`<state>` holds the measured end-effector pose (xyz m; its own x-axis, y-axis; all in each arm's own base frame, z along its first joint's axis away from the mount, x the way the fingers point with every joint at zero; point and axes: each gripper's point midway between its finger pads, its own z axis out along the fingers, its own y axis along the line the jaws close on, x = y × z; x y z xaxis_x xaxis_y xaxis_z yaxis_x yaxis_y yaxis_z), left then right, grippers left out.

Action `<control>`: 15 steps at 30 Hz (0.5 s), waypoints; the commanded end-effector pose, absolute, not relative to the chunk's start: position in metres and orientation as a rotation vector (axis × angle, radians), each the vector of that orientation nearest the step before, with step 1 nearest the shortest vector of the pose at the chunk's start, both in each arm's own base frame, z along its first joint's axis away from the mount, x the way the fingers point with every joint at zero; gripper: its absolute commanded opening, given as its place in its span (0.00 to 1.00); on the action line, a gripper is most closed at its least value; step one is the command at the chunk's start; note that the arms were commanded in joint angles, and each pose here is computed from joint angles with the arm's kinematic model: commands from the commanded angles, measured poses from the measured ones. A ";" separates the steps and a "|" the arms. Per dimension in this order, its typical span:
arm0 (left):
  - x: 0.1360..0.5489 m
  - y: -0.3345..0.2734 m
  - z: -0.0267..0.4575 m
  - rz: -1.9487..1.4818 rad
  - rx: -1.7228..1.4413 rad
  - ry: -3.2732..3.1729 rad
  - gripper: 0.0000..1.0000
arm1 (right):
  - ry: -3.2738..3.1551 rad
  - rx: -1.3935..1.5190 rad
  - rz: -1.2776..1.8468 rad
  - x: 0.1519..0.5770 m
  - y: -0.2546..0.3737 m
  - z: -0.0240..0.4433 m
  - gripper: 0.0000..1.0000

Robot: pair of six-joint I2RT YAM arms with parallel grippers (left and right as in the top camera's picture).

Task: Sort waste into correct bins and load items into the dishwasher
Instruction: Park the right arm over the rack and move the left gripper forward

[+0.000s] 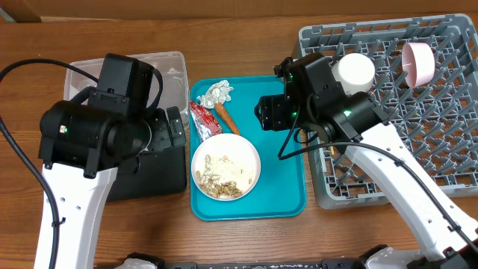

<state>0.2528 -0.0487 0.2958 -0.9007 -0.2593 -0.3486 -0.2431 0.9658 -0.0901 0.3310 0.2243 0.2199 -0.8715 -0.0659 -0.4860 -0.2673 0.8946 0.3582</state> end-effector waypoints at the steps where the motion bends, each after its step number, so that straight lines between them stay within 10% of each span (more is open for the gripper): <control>1: 0.253 -0.058 0.297 -0.144 -0.366 2.762 1.00 | 2.638 -0.222 0.597 0.329 0.227 0.208 0.91; 15: 0.275 -0.074 0.309 -0.282 -0.363 2.668 1.00 | 2.313 -0.066 0.402 0.309 0.156 0.311 1.00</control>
